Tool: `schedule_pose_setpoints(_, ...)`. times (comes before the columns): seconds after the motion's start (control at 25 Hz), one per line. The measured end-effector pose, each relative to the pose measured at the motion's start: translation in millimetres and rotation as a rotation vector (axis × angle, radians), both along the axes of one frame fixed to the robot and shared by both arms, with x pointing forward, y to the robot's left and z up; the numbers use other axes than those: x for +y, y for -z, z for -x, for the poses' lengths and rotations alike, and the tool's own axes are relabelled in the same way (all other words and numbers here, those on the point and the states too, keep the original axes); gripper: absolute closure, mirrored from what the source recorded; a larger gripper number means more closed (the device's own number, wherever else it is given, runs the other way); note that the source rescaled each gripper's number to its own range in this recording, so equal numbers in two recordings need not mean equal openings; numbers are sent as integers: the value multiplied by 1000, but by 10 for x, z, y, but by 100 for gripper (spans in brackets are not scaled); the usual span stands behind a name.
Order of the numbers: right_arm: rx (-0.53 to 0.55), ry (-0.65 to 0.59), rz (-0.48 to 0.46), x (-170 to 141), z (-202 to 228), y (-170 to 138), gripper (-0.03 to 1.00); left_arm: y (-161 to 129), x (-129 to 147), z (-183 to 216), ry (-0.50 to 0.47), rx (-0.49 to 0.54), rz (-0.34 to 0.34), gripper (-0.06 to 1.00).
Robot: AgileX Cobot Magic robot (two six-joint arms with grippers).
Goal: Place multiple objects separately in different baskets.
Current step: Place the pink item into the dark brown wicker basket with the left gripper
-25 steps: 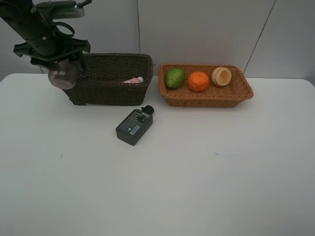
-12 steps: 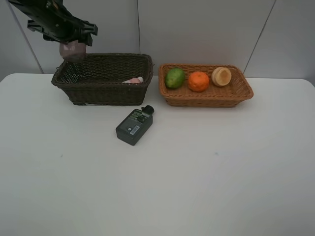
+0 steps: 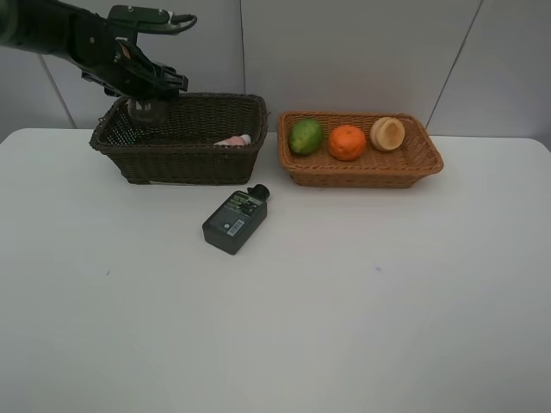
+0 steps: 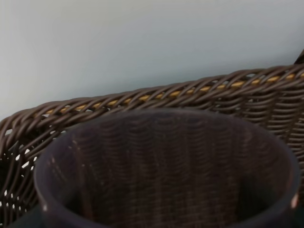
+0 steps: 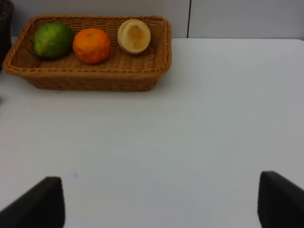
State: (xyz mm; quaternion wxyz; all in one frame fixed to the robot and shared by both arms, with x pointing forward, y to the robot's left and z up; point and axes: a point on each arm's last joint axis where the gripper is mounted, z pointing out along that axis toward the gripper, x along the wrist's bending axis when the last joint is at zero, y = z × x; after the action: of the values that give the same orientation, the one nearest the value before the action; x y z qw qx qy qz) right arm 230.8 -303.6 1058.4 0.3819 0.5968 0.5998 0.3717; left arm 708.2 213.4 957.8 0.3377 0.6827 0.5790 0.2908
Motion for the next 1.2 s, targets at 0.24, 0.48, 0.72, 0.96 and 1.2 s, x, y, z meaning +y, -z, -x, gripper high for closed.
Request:
schedule_pose_setpoints(0.24, 0, 0, 0, 0, 0, 0, 15, -6, 1, -34, 35, -52, -27, 64)
schedule_pose_setpoints(0.48, 0, 0, 0, 0, 0, 0, 15, 220, 98, -88, 50, -30, -75, 64)
schedule_pose_setpoints(0.72, 0, 0, 0, 0, 0, 0, 15, 301, 82, -114, 71, -47, -80, 64)
schedule_pose_setpoints(0.96, 0, 0, 0, 0, 0, 0, 15, 295, 79, -117, 51, -50, -48, 64)
schedule_pose_setpoints(1.2, 0, 0, 0, 0, 0, 0, 15, 291, 76, -119, 57, -55, -51, 64)
